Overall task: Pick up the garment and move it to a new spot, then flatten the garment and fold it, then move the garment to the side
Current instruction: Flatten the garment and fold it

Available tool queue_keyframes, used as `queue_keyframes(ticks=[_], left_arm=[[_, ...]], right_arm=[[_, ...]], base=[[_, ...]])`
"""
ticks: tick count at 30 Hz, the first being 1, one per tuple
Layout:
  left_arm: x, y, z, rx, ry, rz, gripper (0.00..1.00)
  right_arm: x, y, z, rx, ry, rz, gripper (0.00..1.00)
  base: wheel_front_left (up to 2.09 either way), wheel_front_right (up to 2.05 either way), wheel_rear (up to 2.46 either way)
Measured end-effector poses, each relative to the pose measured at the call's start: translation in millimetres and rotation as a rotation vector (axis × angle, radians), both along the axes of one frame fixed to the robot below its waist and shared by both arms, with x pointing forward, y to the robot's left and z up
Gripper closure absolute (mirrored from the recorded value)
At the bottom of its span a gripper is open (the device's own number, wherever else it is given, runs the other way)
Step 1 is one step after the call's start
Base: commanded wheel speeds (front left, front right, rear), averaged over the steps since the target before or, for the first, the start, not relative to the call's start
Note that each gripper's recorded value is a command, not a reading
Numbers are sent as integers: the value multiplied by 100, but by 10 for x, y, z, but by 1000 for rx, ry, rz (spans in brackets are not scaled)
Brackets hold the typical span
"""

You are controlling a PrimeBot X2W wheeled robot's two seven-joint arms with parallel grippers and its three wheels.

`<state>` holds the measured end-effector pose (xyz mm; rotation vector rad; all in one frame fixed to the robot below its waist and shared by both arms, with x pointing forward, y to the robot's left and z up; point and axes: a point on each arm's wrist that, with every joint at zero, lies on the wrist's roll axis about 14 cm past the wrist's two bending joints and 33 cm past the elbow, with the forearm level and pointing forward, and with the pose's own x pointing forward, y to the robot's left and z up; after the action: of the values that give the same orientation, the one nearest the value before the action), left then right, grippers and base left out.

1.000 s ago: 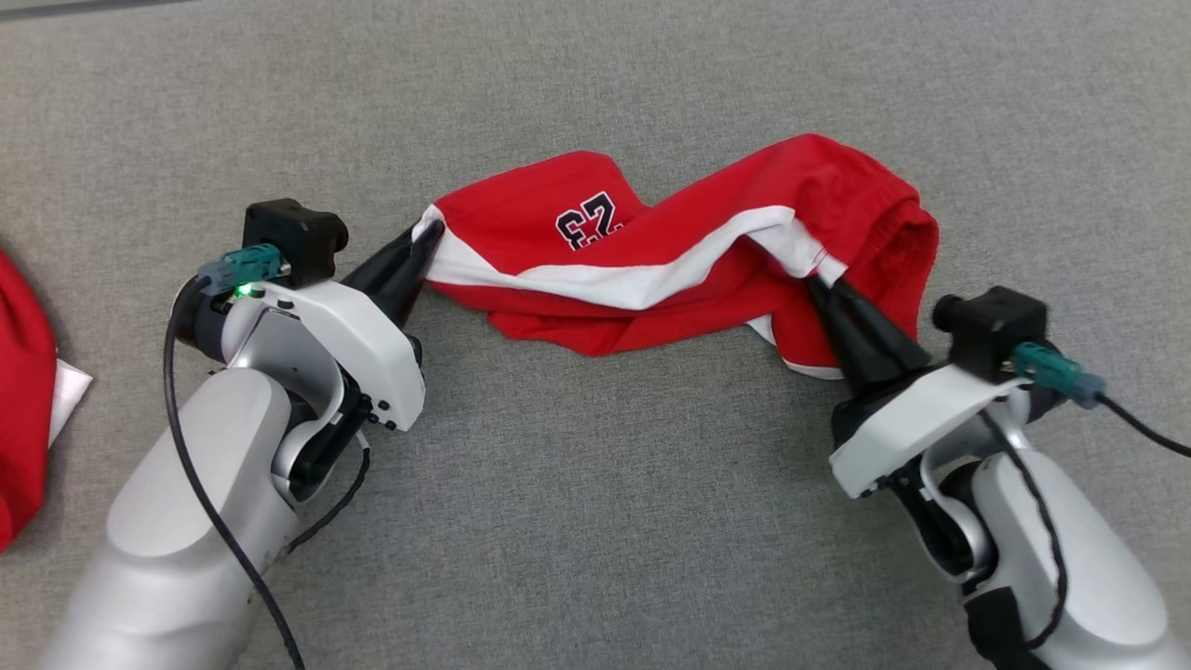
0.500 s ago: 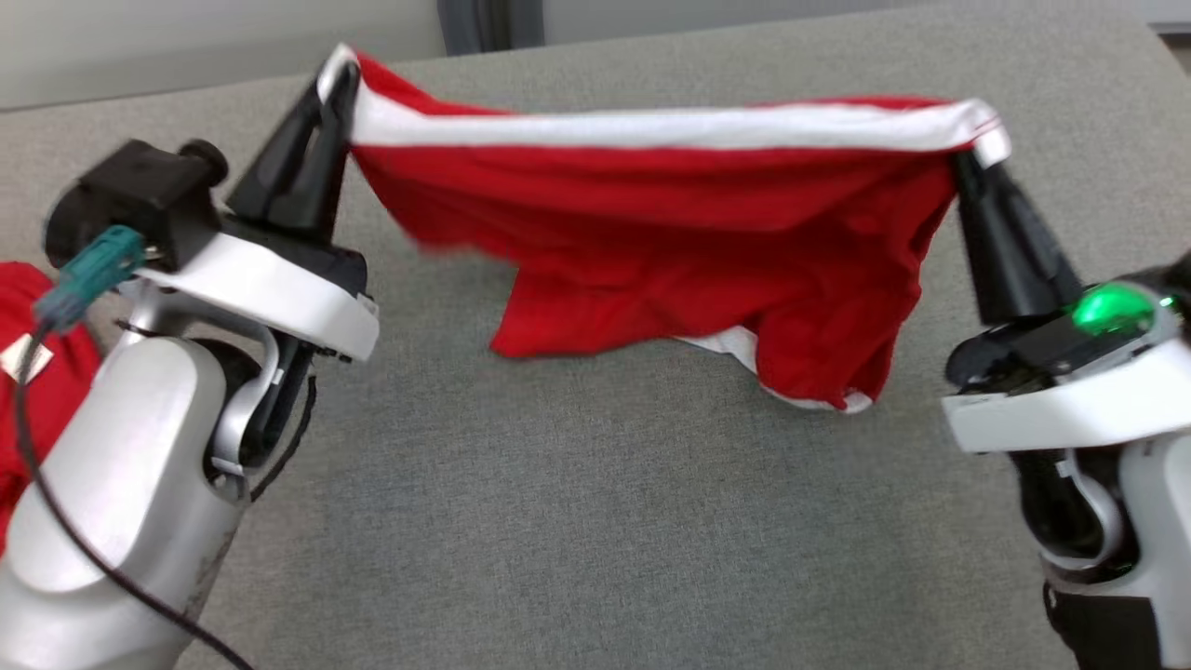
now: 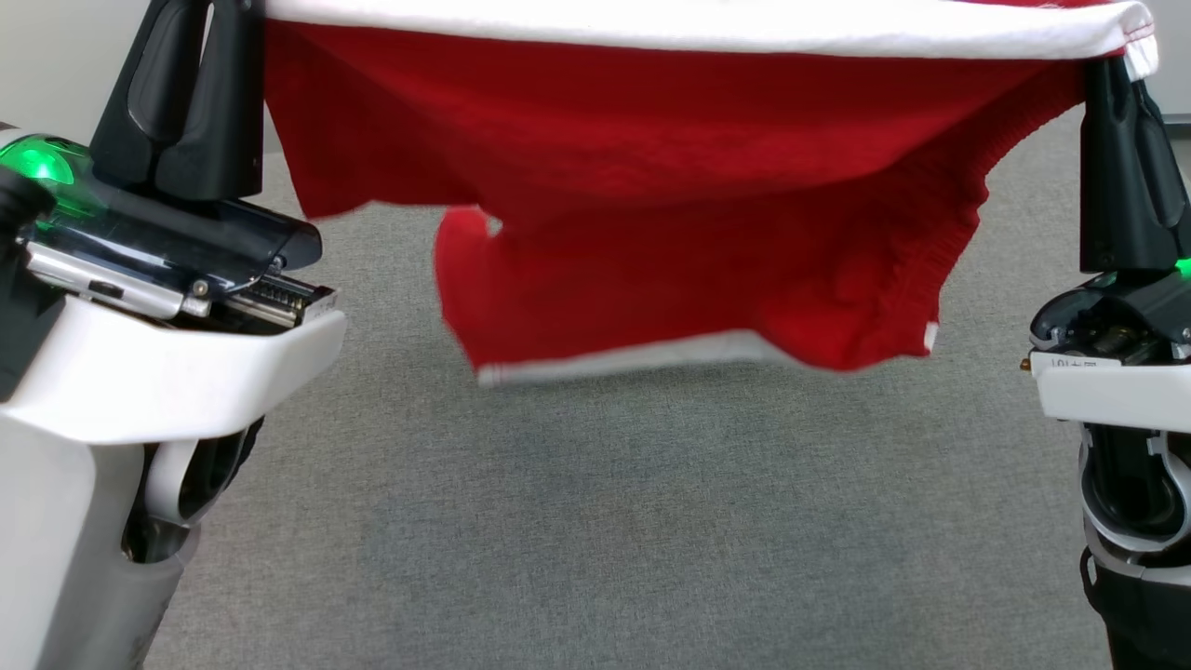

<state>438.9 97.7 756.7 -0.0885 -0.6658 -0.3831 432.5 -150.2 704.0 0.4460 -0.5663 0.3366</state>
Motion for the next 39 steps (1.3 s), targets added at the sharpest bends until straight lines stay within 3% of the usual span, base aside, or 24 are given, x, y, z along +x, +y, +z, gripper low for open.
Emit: queue_keyframes(ticks=[9,18,24,31,39], left_arm=[[84,-113,62,44,15,-40,100],[980,-219,-327,112,251,-64,100],[1615,-121,-580,155,396,-1,100],[2077,39,-523,138,362,71,100],[2244,-48,-1131,109,412,36,100]], right_arm=[[241,28,-18,-36,34,4,100],[976,134,-143,-123,144,17,100],[1517,245,-141,-180,193,-2,100],[1933,337,-100,-185,208,-44,100],[2164,594,-954,-272,380,8,100]], base=[[0,0,0],[0,0,0],[0,0,0],[0,0,0],[0,0,0]])
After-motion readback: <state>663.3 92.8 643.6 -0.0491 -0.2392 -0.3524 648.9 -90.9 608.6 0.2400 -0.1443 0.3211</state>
